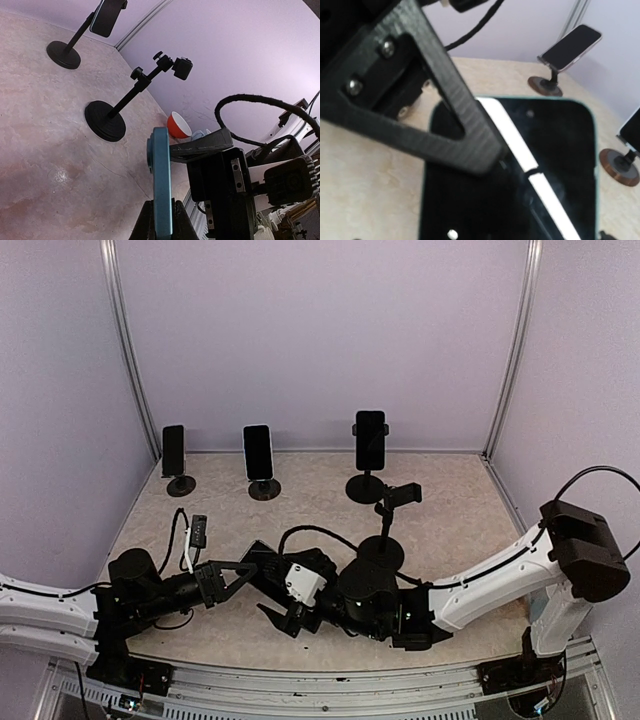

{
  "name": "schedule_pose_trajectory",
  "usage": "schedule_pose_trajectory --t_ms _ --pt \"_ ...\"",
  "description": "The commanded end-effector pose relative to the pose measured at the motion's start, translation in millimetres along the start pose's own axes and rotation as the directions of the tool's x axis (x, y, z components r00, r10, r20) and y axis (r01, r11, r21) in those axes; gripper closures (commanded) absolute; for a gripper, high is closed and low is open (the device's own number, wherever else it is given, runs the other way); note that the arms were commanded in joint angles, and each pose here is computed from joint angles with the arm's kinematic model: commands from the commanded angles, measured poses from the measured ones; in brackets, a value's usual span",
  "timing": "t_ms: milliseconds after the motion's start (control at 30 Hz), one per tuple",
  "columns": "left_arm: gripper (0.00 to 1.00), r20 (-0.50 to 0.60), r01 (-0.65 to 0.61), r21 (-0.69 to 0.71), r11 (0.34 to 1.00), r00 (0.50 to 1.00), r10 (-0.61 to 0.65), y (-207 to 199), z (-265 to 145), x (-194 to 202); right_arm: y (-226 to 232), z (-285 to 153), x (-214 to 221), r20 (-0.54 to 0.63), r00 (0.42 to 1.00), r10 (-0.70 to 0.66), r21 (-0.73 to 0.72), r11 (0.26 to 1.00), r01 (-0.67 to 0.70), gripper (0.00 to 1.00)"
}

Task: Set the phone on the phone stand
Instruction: Pass from the right arm to the left

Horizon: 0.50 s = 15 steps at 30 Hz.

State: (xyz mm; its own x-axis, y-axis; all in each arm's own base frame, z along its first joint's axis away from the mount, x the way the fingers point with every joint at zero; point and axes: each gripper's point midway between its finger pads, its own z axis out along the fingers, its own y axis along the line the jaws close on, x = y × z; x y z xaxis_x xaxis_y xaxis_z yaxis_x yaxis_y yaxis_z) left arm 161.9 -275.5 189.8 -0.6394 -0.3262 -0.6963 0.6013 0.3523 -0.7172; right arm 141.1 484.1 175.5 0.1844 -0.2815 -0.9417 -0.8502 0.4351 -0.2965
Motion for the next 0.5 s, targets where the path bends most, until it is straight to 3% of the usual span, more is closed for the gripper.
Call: schedule_pose_trajectory --t_ms 0,200,467 --pt "1.0 0.03 -0.033 0.056 0.998 0.999 0.032 -14.8 -1.8 -8.4 6.4 -4.8 -11.8 -0.048 0.998 0.041 -0.051 0.998 -0.043 0.0" --pt "1.0 -0.008 -0.078 0.064 0.995 0.997 0.079 -19.2 -2.4 -2.0 5.9 -16.7 -14.5 -0.108 0.99 0.086 -0.132 0.986 -0.1 0.0" --pt "1.0 -0.065 -0.146 0.146 0.979 0.986 0.156 -38.0 -4.7 9.6 -5.2 -45.7 -19.5 -0.166 0.959 0.229 -0.323 0.906 -0.273 0.03"
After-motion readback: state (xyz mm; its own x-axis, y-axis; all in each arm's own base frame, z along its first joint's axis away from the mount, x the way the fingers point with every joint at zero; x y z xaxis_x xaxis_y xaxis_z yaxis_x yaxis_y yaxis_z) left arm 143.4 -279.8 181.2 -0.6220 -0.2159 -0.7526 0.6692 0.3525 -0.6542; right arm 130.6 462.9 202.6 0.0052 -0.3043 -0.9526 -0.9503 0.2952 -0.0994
